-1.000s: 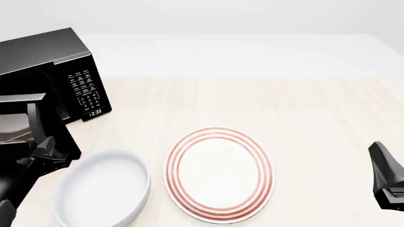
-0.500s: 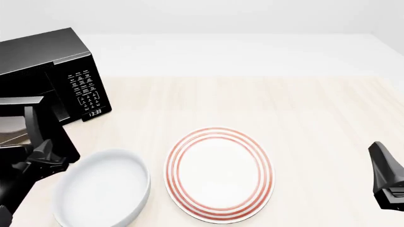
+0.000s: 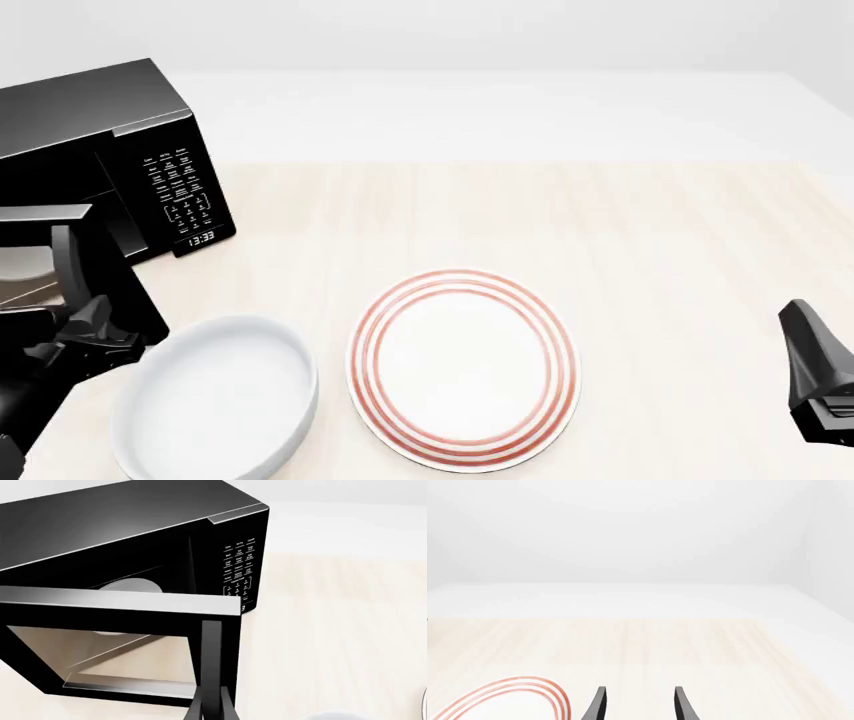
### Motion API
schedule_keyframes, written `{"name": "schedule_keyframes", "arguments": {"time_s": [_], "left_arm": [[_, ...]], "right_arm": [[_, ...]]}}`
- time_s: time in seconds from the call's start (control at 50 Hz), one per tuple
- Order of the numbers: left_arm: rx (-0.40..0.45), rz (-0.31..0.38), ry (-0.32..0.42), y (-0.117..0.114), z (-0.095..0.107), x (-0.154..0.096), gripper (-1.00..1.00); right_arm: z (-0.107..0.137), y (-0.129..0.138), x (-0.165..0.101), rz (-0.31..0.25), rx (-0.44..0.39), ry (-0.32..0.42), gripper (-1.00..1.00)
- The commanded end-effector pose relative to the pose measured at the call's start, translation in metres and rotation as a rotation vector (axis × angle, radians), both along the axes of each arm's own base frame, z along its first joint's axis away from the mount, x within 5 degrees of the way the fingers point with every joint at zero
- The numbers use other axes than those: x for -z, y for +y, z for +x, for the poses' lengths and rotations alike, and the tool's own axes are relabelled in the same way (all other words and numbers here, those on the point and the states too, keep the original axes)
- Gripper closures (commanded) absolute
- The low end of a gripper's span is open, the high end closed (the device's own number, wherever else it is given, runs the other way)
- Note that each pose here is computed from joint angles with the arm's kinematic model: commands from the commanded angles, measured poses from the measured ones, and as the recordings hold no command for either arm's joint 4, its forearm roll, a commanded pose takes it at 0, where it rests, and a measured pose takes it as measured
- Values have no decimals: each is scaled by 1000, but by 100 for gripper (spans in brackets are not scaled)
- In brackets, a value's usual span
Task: Open the microwave.
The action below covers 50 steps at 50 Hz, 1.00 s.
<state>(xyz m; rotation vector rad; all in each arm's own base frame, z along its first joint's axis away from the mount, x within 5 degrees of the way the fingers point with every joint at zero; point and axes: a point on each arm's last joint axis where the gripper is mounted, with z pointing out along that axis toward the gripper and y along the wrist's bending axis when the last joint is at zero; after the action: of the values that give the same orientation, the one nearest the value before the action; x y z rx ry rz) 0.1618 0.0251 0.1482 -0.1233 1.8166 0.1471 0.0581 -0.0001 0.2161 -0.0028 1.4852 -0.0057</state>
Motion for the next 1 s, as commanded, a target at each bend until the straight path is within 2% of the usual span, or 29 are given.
{"name": "schedule_keyframes", "arguments": {"time_s": [0.02, 0.06, 0.08, 0.38, 0.62, 1.0], "left_arm": [[75, 24, -161, -8, 13, -22, 100], [72, 20, -159, -8, 13, -22, 100], [67, 15, -158, -7, 13, -21, -100], [34, -8, -144, -2, 11, -16, -100], [39, -10, -147, -3, 11, -21, -100], [34, 10, -185, -5, -12, -39, -100]], "right_arm": [[0, 0, 0, 0, 0, 0, -100], [0, 0, 0, 0, 0, 0, -100], [0, 0, 0, 0, 0, 0, -100], [0, 0, 0, 0, 0, 0, -100], [0, 0, 0, 0, 0, 0, -100], [0, 0, 0, 0, 0, 0, -100]]}}
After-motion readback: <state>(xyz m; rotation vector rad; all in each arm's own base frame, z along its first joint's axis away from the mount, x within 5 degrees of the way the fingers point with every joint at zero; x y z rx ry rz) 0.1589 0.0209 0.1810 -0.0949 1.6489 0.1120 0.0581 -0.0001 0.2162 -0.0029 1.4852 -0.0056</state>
